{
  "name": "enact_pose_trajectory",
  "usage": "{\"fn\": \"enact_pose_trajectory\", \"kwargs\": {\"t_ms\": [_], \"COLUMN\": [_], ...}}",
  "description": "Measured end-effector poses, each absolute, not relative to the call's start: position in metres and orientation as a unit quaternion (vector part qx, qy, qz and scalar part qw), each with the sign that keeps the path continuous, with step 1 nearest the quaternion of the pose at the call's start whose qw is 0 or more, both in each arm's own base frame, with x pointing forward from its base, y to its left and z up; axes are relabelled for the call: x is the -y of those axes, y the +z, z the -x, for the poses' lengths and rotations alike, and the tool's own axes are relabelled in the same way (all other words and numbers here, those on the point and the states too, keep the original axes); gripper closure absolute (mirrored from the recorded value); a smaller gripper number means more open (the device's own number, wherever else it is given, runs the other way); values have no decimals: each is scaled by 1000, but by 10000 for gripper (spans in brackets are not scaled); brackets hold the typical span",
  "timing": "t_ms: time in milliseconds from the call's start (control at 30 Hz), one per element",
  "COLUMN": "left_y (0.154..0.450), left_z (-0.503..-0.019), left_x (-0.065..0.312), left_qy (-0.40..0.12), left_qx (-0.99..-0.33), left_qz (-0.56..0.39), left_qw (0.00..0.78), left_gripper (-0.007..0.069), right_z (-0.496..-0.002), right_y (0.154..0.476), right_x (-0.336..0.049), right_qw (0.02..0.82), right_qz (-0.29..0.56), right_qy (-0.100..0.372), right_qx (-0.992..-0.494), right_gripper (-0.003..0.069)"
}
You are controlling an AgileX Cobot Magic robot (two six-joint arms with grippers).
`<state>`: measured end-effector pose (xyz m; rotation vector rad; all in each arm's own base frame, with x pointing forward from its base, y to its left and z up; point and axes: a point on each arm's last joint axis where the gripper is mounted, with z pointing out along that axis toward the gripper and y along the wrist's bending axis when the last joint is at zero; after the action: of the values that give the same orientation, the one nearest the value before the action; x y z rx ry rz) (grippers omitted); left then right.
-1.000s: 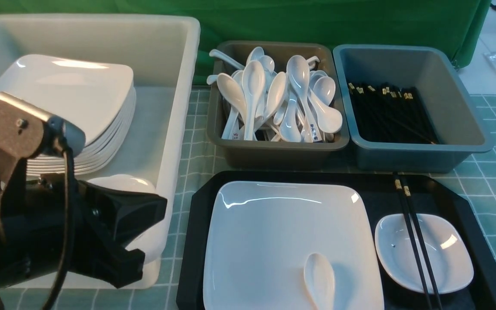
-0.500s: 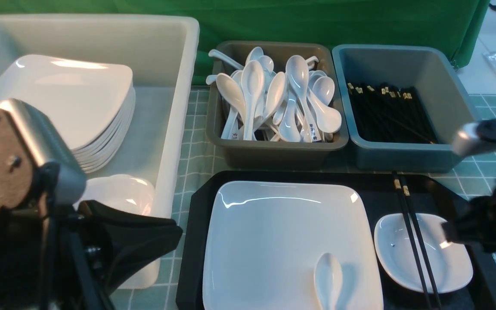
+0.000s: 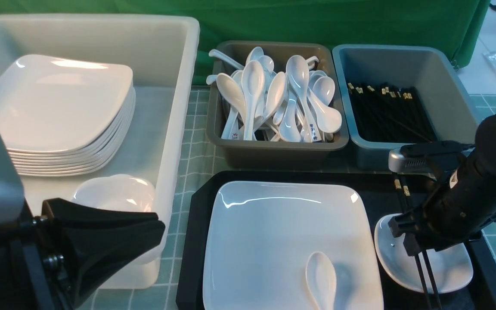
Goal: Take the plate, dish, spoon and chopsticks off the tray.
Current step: Use the right arm to grab a pair of chopsticks from the plate
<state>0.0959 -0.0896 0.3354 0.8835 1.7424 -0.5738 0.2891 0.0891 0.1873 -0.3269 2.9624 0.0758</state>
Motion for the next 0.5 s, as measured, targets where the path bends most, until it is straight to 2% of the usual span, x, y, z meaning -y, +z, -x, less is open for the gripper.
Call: {"fn": "enact_pose_trajectory", "kwargs": {"t_ms": [267, 367, 400, 467, 500], "left_y": [336, 336, 336, 336, 336], "left_z": [-96, -96, -96, -96, -96], "left_x": [90, 90, 90, 90, 90], "left_qy": [-241, -240, -240, -240, -240], "left_qx": [-728, -728, -728, -728, -728], "left_qz": [-367, -367, -367, -367, -367], "left_qw": [527, 527, 527, 527, 527], "left_gripper": [613, 613, 613, 613, 613], "right_z": [-300, -300, -300, -300, -298], "right_y": [166, 163, 163, 164, 165], "right_x": [-89, -89, -89, -89, -89], "right_qw": [60, 59, 59, 56, 52], "right_qz": [97, 118, 119, 136, 142], "right_qy": [34, 34, 34, 34, 33], "right_qx": [-993, -991, -991, -988, -988], "right_gripper": [288, 396, 405, 535, 550]}}
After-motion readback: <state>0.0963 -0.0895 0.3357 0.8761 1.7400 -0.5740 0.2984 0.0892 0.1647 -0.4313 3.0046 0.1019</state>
